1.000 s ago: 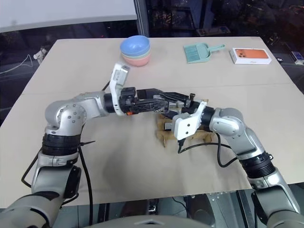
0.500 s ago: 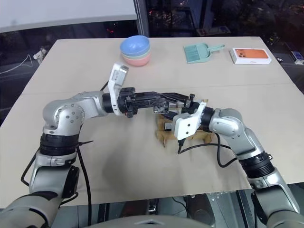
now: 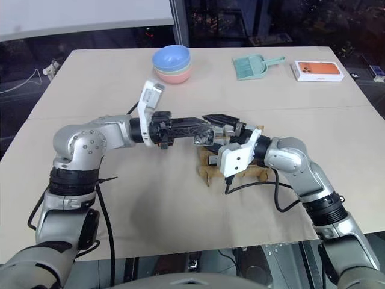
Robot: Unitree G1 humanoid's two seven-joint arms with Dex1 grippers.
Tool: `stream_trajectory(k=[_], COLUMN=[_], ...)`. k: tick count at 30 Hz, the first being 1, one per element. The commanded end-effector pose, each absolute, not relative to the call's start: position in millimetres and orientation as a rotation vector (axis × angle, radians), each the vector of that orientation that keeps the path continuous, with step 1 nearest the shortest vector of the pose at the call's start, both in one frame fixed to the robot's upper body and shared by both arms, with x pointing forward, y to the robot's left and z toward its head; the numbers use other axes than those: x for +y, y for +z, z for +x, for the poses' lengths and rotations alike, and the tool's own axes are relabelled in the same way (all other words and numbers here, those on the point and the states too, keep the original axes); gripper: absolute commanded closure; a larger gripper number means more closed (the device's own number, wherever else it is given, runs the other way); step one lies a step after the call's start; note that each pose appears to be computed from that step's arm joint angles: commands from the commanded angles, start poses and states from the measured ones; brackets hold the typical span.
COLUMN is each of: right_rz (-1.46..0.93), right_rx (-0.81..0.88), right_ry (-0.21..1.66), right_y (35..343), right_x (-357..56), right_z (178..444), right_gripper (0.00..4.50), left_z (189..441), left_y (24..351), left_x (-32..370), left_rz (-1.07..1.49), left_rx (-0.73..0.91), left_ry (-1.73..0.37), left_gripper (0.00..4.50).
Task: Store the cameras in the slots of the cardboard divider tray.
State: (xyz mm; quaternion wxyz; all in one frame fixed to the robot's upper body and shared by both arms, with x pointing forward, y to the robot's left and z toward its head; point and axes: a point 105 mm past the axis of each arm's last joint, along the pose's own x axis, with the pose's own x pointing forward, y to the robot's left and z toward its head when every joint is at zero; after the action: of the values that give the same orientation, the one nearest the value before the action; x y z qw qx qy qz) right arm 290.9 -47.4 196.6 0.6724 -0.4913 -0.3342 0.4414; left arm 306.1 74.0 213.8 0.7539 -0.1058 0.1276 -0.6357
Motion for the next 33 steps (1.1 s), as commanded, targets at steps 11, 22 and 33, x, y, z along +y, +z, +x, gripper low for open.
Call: stream_trajectory(k=[11,22,33], right_rz=[-0.804,-0.377,-0.206], right_rx=[-0.482,0.064,0.223], right_ry=[0.944,0.901,0.796], right_y=[205.6,206.0,214.3], right_x=[-99.4,-183.2,-211.1], right_z=[280.7,193.0,149.1], right_gripper=[0.05,0.05,0.05], left_z=[303.0,299.6,311.6], left_y=[222.3,192.6,151.5], left_x=[55.1,-8.1,-45.6], left_rz=[-0.109,-0.006,0.135], left_rx=[0.133,-0.200,-0.270], left_ry=[-1.451,-1.524,-1.510], left_gripper=[3.71,3.71,3.71])
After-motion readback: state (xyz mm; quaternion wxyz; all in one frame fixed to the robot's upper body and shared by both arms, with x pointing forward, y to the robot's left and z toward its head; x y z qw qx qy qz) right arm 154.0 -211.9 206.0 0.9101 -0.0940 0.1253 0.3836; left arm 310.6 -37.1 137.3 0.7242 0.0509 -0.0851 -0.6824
